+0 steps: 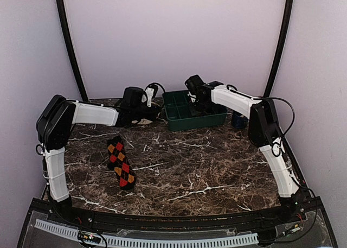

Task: Roll the socks
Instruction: Place the sock in the storage box.

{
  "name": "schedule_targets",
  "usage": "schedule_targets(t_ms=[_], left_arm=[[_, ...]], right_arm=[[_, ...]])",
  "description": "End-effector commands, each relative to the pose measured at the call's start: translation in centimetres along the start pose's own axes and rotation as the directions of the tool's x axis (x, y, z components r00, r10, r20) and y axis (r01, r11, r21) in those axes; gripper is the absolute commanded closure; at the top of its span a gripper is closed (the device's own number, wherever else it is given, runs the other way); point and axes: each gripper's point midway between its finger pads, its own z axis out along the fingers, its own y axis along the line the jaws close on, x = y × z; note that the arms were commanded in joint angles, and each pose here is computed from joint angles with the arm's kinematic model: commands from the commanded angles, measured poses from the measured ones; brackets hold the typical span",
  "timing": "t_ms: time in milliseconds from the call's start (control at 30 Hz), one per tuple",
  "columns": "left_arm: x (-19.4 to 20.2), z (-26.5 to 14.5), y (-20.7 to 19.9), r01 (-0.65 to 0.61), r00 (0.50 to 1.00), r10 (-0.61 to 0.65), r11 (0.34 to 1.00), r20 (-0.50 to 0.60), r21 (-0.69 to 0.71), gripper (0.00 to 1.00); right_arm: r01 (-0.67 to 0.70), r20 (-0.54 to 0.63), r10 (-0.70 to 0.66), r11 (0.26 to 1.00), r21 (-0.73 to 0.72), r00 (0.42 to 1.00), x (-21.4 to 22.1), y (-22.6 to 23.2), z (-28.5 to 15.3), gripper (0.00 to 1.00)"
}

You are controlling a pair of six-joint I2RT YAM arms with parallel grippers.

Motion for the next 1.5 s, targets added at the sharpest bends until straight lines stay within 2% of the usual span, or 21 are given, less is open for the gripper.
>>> schedule_targets(t_ms=[0, 200, 600, 900, 1233, 1267, 1367, 1467], left_arm=[[-0.6, -0.4, -0.4, -0.026, 0.999, 0.025, 0.999, 0.03, 0.022, 0.93], [-0.6, -0.7, -0.9, -0.034, 0.999, 0.031, 0.998, 0.044, 0.05, 0.95], [-0.5, -1.8, -1.0, -0.057, 0.996, 0.053, 0.997, 0.067, 0.051, 0.96], [-1.0, -2.2, -1.6, -0.062, 0.995, 0.055, 0.994, 0.086, 0.086, 0.97], [-0.6, -2.5, -1.8, -0.062, 0.995, 0.055, 0.994, 0.082, 0.094, 0.97], [-0.6, -2.5, -1.8, -0.062, 0.995, 0.055, 0.994, 0.081, 0.092, 0.97], [-0.7, -2.8, -1.7, -0.06, 0.995, 0.053, 0.995, 0.082, 0.084, 0.97], [-0.9, -3.0, -1.4, -0.048, 0.996, 0.043, 0.997, 0.082, 0.065, 0.93]], right_arm=[[-0.043, -0.084, 0.04, 0.998, -0.036, 0.996, 1.6, 0.6, 0.7, 1.0], [-0.114, -0.151, 0.097, 0.987, -0.11, 0.984, 2.7, 1.3, 1.5, 1.0], [-0.123, -0.28, 0.071, 0.977, -0.174, 0.957, 6.3, 2.5, 0.8, 1.0], [-0.11, -0.309, 0.054, 0.98, -0.168, 0.95, 6.6, 2.1, -1.3, 1.0], [-0.106, -0.285, 0.058, 0.982, -0.154, 0.957, 6.1, 2.4, -0.3, 1.0], [-0.106, -0.282, 0.058, 0.982, -0.155, 0.958, 6.1, 2.5, -0.2, 0.98], [-0.112, -0.251, 0.071, 0.982, -0.153, 0.965, 5.3, 2.3, -0.5, 0.79], [-0.12, -0.195, 0.091, 0.983, -0.142, 0.977, 3.9, 1.6, -1.4, 0.67]])
